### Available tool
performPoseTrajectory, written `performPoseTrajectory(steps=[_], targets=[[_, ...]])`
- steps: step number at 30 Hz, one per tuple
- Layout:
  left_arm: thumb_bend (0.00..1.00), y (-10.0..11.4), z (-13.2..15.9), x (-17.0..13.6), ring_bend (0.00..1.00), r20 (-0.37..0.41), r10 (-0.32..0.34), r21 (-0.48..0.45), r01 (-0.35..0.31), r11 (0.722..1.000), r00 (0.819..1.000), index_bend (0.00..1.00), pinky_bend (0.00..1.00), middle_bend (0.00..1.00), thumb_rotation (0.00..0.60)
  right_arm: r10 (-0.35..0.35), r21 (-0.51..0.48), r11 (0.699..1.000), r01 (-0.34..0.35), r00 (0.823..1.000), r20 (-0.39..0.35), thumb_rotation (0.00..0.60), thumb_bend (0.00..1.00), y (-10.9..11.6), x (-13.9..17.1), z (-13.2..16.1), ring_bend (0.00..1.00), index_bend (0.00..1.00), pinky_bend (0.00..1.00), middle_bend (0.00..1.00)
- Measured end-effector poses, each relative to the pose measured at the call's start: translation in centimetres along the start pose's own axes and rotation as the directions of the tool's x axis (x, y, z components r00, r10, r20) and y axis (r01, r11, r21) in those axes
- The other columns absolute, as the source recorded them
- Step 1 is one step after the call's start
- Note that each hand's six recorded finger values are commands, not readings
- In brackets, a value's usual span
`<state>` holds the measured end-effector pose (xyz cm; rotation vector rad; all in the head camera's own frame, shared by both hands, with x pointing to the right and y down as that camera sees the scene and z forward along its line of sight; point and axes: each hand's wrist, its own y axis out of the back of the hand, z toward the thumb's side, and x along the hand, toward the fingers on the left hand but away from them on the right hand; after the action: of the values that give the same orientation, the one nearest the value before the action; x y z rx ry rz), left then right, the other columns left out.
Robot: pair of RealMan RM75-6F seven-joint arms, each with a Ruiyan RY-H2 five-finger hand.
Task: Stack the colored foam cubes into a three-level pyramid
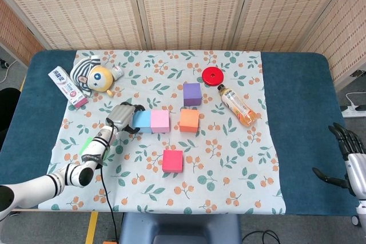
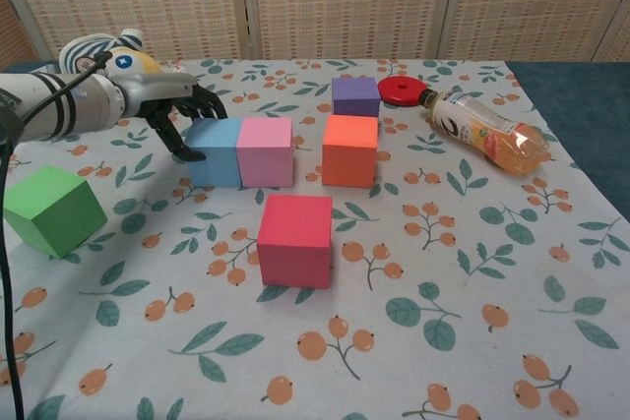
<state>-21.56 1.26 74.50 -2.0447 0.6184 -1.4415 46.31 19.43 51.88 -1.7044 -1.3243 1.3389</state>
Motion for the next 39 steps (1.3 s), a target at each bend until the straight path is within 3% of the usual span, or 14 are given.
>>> performPoseTrajectory(steps=[31, 36, 39], targets=[[0.32, -0.23, -0.16, -0.28, 0.23, 0.004, -0.013, 0.0, 0.013, 1.0, 1.0, 0.4, 0.14, 0.27, 0.6, -0.002, -0.002, 1.0, 0.002, 1.0, 0.005, 0.6, 0.0, -0.01, 0.1, -0.07, 0.0, 0.0, 0.0, 0.0], [0.32, -0.37, -0.13, -0.27, 0.04, 0.004, -0.028, 0.003, 0.028, 1.0, 1.0, 0.32, 0.09, 0.17, 0.6, -0.002, -0.001, 1.0, 0.002, 1.0, 0.004, 0.6, 0.0, -0.01, 0.06, -0.07, 0.0, 0.0, 0.0, 0.0], [0.32, -0.43, -0.08, -0.3, 0.0, 0.004, -0.04, 0.006, 0.04, 0.999, 0.999, 0.28, 0.07, 0.12, 0.6, -0.003, -0.002, 1.0, 0.004, 1.0, 0.003, 0.6, 0.0, 0.03, 0.06, -0.08, 0.0, 0.0, 0.0, 0.0]])
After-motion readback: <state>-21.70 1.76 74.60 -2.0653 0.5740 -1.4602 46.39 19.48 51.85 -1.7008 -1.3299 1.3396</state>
